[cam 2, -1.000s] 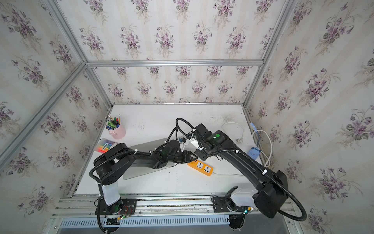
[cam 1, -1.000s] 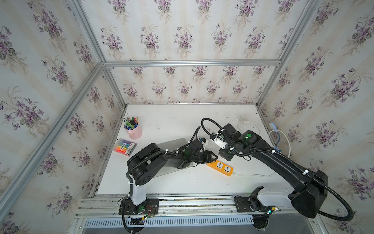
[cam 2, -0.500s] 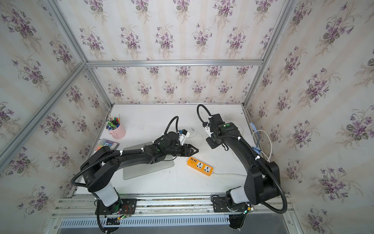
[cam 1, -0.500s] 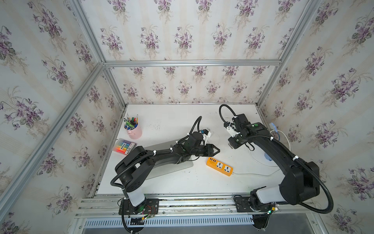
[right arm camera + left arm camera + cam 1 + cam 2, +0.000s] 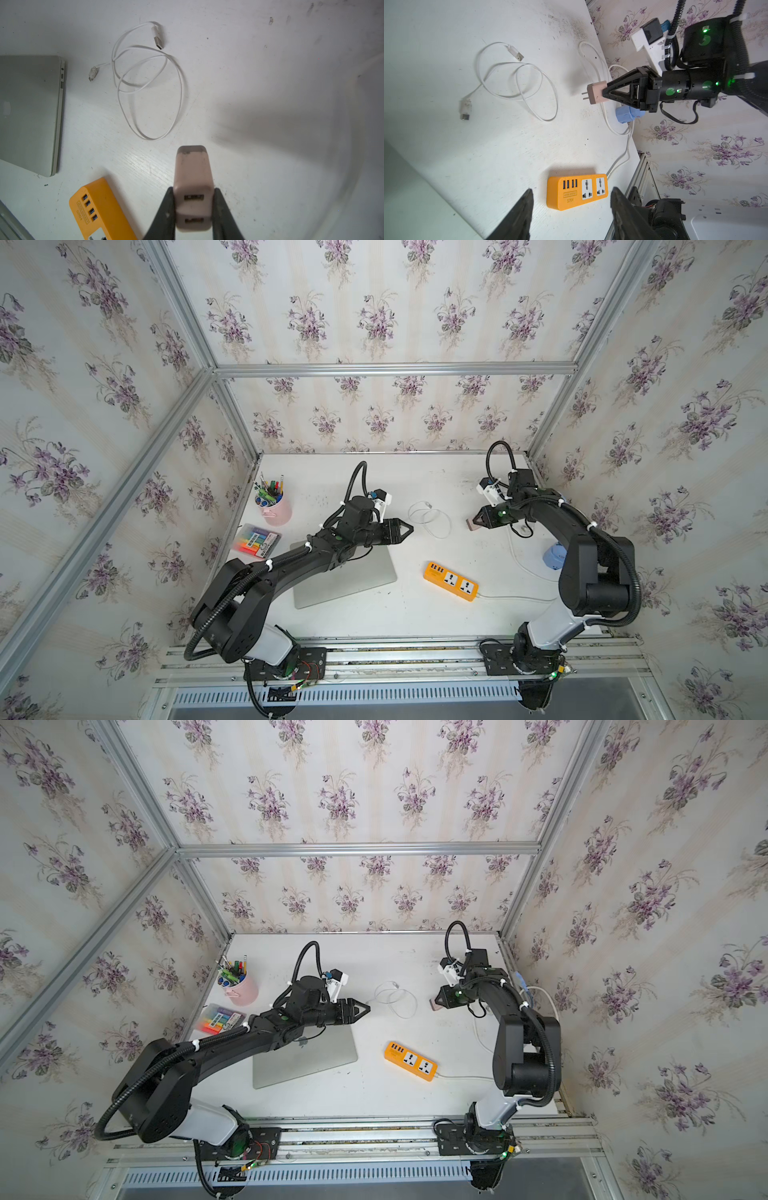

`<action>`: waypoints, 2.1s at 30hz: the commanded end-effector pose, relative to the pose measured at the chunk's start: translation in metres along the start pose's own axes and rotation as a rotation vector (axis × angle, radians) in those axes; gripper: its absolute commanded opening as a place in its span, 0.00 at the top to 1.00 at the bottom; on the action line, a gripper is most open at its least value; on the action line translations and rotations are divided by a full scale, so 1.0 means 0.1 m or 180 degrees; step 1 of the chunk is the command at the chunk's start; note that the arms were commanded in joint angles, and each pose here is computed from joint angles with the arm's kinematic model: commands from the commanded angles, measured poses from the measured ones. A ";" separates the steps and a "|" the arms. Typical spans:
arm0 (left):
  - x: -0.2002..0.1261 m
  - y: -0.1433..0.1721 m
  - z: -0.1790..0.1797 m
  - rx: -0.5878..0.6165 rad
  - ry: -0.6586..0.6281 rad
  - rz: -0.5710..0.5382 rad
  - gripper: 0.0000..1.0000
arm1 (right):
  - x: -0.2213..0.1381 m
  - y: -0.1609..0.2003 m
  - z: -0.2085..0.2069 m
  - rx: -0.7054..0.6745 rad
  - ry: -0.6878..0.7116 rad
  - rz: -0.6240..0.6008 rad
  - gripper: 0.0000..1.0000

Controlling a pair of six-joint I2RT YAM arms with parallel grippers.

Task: Unplug the laptop charger
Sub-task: Place the plug at the center of the board.

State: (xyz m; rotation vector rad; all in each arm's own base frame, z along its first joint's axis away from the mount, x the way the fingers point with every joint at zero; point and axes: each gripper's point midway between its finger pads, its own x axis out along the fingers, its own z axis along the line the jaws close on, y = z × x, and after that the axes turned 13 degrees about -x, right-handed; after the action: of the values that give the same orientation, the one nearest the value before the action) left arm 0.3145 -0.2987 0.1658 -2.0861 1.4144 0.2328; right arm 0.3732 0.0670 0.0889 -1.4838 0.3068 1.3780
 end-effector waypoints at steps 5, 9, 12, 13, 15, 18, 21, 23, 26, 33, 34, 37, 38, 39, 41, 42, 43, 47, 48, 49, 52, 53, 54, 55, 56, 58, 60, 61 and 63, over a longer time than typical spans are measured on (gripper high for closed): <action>-0.09 -0.11 0.20 0.0115 -0.0188 -0.0013 0.39 | 0.27 -0.06 -0.05 0.0091 -0.0345 -0.0180 1.00; -0.09 -0.16 0.33 0.0103 -0.0315 -0.0062 0.39 | 0.43 0.03 -0.17 0.0215 -0.0354 -0.0097 1.00; -0.08 -0.19 0.41 0.0121 -0.0404 -0.0088 0.38 | 0.53 0.07 -0.24 0.0294 -0.0352 -0.0065 1.00; -0.08 -0.20 0.43 0.0130 -0.0423 -0.0087 0.36 | 0.56 0.09 -0.26 0.0304 -0.0350 -0.0044 1.00; -0.08 -0.22 0.45 0.0165 -0.0455 -0.0112 0.34 | 0.61 0.14 -0.32 0.0330 -0.0300 0.0020 0.99; -0.10 -0.27 0.47 0.0255 -0.0504 -0.0180 0.30 | 0.67 0.20 -0.38 0.0367 -0.0266 0.0093 0.99; -0.12 -0.31 0.50 0.0347 -0.0532 -0.0258 0.26 | 0.71 0.25 -0.42 0.0386 -0.0245 0.0133 0.99; -0.13 -0.33 0.52 0.0386 -0.0557 -0.0301 0.25 | 0.73 0.28 -0.44 0.0395 -0.0219 0.0168 0.99; -0.14 -0.34 0.56 0.0411 -0.0589 -0.0317 0.24 | 0.73 0.30 -0.47 0.0402 -0.0154 0.0208 0.96; -0.15 -0.36 0.61 0.0410 -0.0595 -0.0341 0.22 | 0.73 0.33 -0.52 0.0407 -0.0057 0.0252 0.81; -0.15 -0.36 0.60 0.0413 -0.0586 -0.0347 0.22 | 0.73 0.34 -0.51 0.0411 -0.0066 0.0257 0.78; -0.16 -0.37 0.60 0.0402 -0.0569 -0.0353 0.22 | 0.75 0.37 -0.53 0.0411 -0.0040 0.0296 0.72; -0.16 -0.36 0.60 0.0391 -0.0562 -0.0351 0.22 | 0.75 0.38 -0.54 0.0415 -0.0027 0.0309 0.69; -0.15 -0.35 0.60 0.0376 -0.0554 -0.0345 0.22 | 0.76 0.39 -0.55 0.0417 -0.0018 0.0321 0.65; -0.15 -0.35 0.59 0.0363 -0.0535 -0.0346 0.22 | 0.77 0.40 -0.54 0.0423 -0.0035 0.0329 0.61; -0.15 -0.35 0.60 0.0355 -0.0539 -0.0344 0.22 | 0.77 0.39 -0.55 0.0416 -0.0024 0.0323 0.61; -0.15 -0.34 0.60 0.0349 -0.0532 -0.0341 0.22 | 0.76 0.39 -0.55 0.0413 -0.0006 0.0326 0.60; -0.14 -0.34 0.61 0.0335 -0.0526 -0.0334 0.22 | 0.72 0.38 -0.58 0.0392 0.0074 0.0328 0.59; -0.13 -0.34 0.60 0.0335 -0.0517 -0.0333 0.22 | 0.71 0.38 -0.60 0.0390 0.0105 0.0331 0.59; -0.13 -0.34 0.60 0.0329 -0.0512 -0.0332 0.22 | 0.69 0.37 -0.62 0.0386 0.0161 0.0329 0.58; -0.12 -0.33 0.62 0.0316 -0.0509 -0.0323 0.22 | 0.65 0.35 -0.64 0.0358 0.0229 0.0313 0.46; -0.12 -0.33 0.62 0.0319 -0.0510 -0.0326 0.22 | 0.65 0.34 -0.63 0.0353 0.0222 0.0306 0.31; -0.11 -0.33 0.62 0.0318 -0.0509 -0.0322 0.22 | 0.64 0.34 -0.62 0.0349 0.0210 0.0293 0.01; -0.11 -0.33 0.62 0.0323 -0.0510 -0.0324 0.22 | 0.63 0.32 -0.63 0.0346 0.0223 0.0280 0.00; -0.11 -0.34 0.63 0.0322 -0.0513 -0.0331 0.22 | 0.62 0.32 -0.63 0.0348 0.0233 0.0275 0.00; -0.13 -0.35 0.64 0.0332 -0.0521 -0.0341 0.22 | 0.56 0.28 -0.63 0.0323 0.0281 0.0249 0.00; -0.18 -0.40 0.66 0.0349 -0.0570 -0.0385 0.22 | 0.45 0.20 -0.61 0.0261 0.0381 0.0192 0.00; -0.22 -0.42 0.68 0.0355 -0.0603 -0.0411 0.22 | 0.36 0.14 -0.61 0.0227 0.0441 0.0138 0.00; -0.29 -0.48 0.73 0.0349 -0.0651 -0.0457 0.22 | 0.16 -0.02 -0.59 0.0163 0.0549 -0.0020 0.00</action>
State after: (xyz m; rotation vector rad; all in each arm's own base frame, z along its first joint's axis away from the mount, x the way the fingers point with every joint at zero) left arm 0.3551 -0.2315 0.1357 -2.0113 1.1611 0.3002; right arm 0.4110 0.0333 0.0421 -1.4991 0.4402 1.2784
